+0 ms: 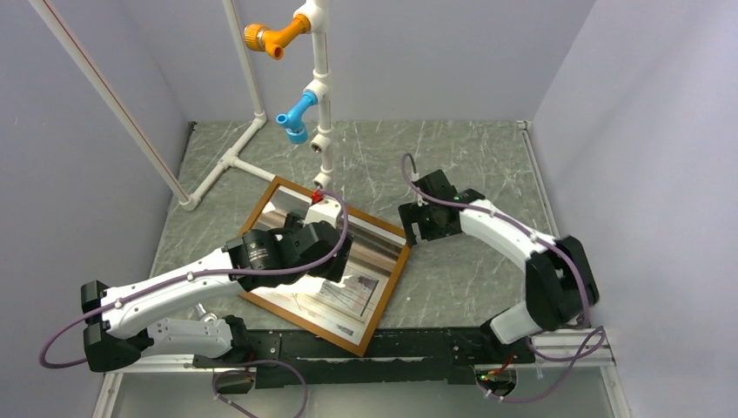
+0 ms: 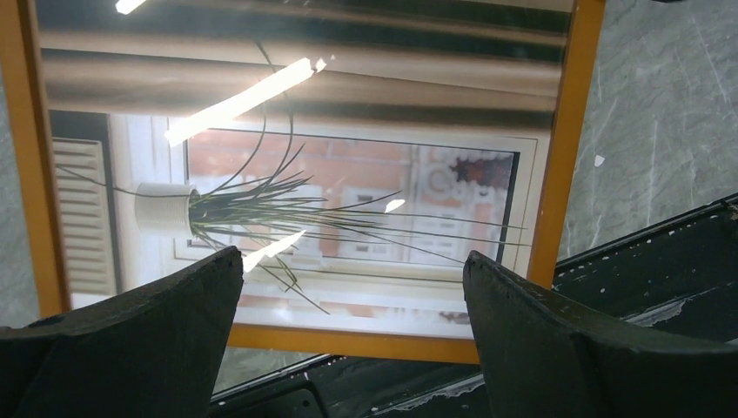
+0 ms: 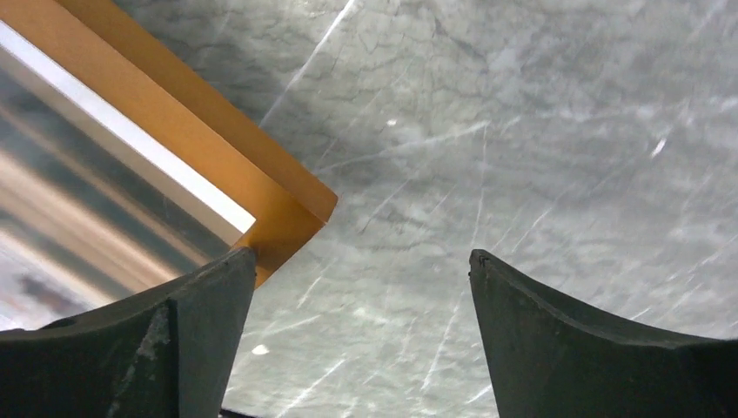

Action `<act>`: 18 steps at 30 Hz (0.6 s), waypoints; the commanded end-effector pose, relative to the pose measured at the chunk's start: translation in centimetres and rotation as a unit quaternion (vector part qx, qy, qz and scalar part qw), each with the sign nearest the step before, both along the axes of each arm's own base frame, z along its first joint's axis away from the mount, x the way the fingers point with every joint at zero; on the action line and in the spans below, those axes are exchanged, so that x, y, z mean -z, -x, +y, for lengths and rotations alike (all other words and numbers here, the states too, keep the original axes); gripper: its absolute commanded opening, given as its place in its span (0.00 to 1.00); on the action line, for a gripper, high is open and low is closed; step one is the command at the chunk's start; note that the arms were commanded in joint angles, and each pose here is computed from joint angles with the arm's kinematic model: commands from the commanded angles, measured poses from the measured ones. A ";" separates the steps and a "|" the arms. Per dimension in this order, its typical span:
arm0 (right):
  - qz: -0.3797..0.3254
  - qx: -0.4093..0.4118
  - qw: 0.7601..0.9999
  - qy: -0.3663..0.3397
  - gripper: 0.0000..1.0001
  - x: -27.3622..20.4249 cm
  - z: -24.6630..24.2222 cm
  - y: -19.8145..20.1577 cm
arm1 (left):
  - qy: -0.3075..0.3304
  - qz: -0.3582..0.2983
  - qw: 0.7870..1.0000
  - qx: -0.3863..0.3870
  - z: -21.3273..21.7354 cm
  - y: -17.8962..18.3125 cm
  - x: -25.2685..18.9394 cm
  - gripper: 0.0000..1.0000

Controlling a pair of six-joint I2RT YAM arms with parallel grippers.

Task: Put the photo into the frame
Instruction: Turn over the photo frame at the center of the board, then adjust the photo frame at the center of the board.

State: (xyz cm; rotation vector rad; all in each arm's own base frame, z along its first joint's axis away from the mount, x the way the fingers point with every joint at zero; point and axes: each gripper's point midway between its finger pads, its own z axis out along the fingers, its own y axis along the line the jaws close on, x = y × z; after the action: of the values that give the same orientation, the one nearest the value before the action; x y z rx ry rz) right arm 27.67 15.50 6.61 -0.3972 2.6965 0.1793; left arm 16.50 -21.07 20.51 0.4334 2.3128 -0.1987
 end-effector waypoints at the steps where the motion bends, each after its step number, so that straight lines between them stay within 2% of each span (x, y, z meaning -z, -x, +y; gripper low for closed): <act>1: -0.057 0.060 0.993 -0.087 0.99 -3.9 0.8 0.6 | 0.021 -0.011 1.000 -0.018 0.3 -0.3 -0.8 0.99; 5: -0.080 0.084 0.976 -0.184 1.00 -6.9 2.0 2.7 | 0.023 -0.007 1.000 -0.018 0.1 -0.2 -0.5 0.99; 9: -0.065 0.126 0.955 -0.259 1.00 -8.4 2.8 5.3 | 0.026 -0.001 0.999 -0.020 0.0 -0.1 -0.3 0.99; 15: -0.022 0.165 0.954 -0.251 0.99 -6.4 4.8 9.0 | 0.032 0.005 0.999 -0.025 -0.2 0.0 -0.1 0.99; 18: 0.006 0.178 0.956 -0.231 0.91 -3.9 5.8 10.1 | 0.039 0.006 0.999 -0.027 -0.3 0.1 -0.1 1.00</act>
State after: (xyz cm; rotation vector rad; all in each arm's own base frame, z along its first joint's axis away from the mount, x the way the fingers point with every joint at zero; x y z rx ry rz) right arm 18.49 20.38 12.92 0.0526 2.5013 0.7187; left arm 16.40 -21.13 20.26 0.3885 2.3268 -0.2148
